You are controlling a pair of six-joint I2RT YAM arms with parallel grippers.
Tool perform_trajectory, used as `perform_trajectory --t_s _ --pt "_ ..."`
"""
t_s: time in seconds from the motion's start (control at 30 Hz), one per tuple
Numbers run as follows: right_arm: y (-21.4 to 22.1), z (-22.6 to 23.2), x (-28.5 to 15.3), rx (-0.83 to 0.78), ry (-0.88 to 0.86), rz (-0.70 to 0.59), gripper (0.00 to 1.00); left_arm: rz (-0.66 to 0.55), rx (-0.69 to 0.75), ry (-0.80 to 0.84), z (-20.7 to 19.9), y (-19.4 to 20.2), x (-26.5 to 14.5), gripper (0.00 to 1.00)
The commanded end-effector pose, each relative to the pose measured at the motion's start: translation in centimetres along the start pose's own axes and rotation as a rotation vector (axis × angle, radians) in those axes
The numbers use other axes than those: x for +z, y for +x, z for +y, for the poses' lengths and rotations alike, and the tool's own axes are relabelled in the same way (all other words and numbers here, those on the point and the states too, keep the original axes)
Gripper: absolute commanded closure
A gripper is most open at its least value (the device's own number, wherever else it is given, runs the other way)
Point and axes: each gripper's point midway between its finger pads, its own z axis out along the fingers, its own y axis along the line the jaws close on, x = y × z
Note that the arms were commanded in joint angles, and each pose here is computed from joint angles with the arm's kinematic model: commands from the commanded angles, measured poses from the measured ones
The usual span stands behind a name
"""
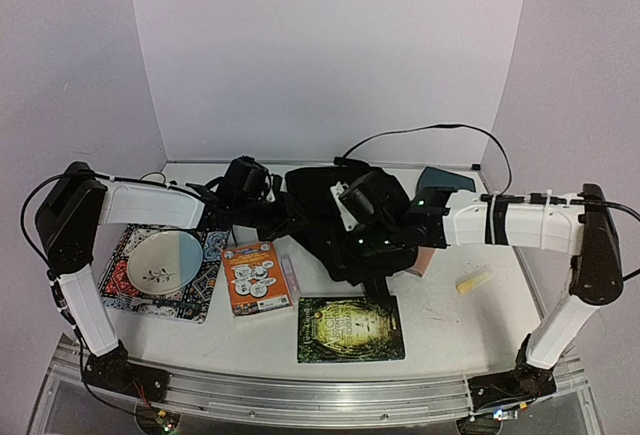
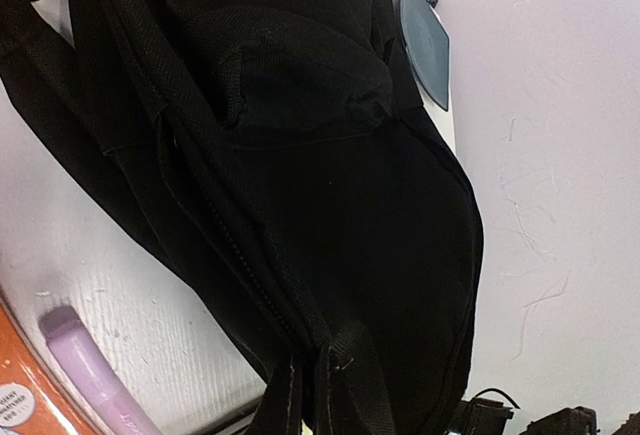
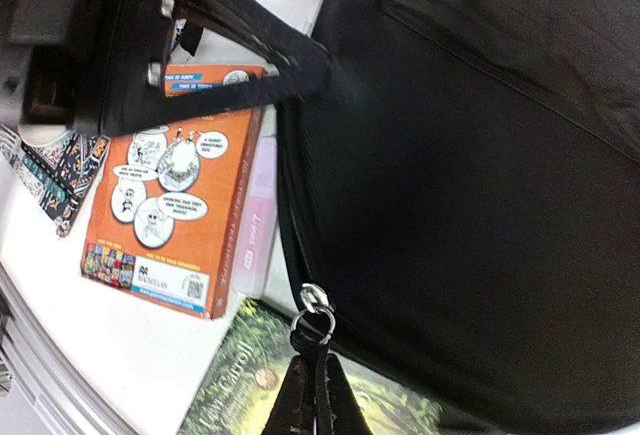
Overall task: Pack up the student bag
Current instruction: Unzip the largest pocket of the student bag.
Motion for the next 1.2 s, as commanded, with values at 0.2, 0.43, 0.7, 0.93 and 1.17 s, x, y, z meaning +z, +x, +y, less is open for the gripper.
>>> perform_trajectory --t_s 0.2,0.43,0.7,0.93,1.17 --pt "0.1 -4.4 -4.1 -0.016 0.126 0.017 1.00 -0.175 0.181 -0.094 1.7 -8.9 -2.6 1.00" --pt "-0.2 -4.7 -4.4 -0.027 0.125 0.024 1.00 -0.180 0.335 -0.166 3.3 -11.6 -2.1 1.00" --pt "-2.0 -1.2 -1.1 -0.057 0.016 0.027 1.00 -0.168 0.321 -0.214 4.0 -13.2 -2.3 0.80" --pt "-2.9 1.2 1.0 -0.064 -0.065 0.028 1.00 -0.128 0.095 -0.156 3.5 -9.1 -4.5 0.44" --pt "-2.6 1.9 2.2 -0.077 -0.091 0.042 1.00 -0.076 0.007 -0.091 0.8 -3.3 -4.6 0.27"
